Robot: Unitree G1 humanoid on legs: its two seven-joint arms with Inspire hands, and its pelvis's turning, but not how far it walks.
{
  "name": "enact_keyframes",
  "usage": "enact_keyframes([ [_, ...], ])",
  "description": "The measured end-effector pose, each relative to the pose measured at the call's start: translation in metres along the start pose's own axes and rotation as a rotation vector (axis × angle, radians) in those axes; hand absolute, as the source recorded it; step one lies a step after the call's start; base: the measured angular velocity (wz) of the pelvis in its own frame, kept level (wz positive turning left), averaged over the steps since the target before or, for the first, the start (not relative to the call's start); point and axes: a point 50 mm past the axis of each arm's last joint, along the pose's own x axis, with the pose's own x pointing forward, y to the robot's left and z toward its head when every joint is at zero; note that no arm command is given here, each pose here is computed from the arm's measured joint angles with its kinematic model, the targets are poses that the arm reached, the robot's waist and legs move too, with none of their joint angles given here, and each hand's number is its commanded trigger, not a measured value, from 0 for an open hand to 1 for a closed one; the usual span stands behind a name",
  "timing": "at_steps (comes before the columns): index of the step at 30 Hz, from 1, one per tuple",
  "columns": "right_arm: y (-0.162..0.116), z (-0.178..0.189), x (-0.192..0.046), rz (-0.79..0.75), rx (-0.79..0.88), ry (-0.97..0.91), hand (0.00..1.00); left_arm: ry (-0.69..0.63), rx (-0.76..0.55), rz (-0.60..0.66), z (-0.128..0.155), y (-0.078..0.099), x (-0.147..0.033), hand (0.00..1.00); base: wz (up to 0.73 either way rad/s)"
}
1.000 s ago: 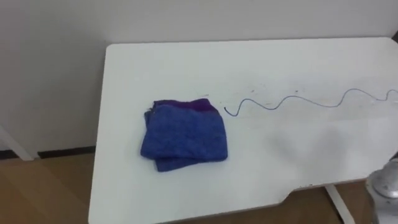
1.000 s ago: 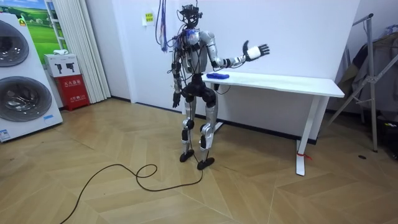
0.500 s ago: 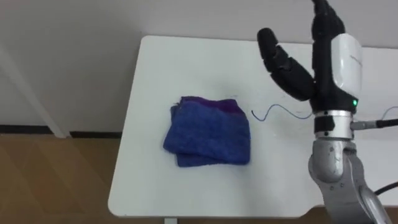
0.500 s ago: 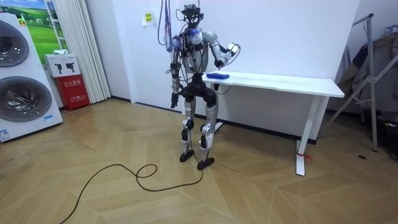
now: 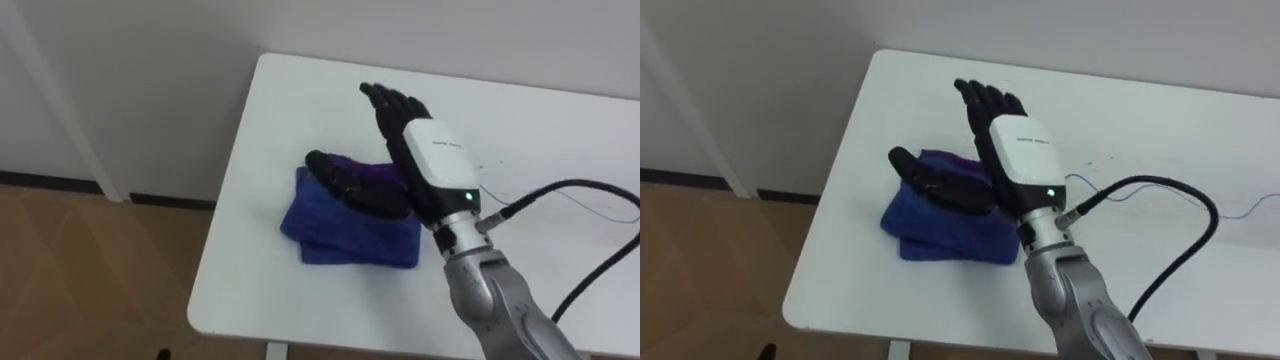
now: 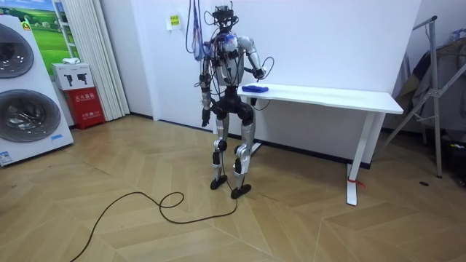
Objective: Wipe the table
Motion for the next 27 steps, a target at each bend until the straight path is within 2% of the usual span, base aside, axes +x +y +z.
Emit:
enact_keyframes([
  [6, 0.01, -0.002, -0.007, 0.073, -0.066, -0.012, 0.0, -0.021, -0.001, -0.013, 0.004, 0.001, 0.0, 0.0, 0.07],
  [11, 0.04, -0.024, -0.025, 0.244, -0.077, 0.088, 0.0, -0.024, -0.001, -0.012, 0.005, 0.001, 0.001, 0.0, 0.1],
  [27, 0.049, -0.038, -0.033, 0.281, -0.111, 0.107, 0.0, -0.083, -0.01, -0.017, 0.015, 0.002, 0.0, 0.0, 0.04],
])
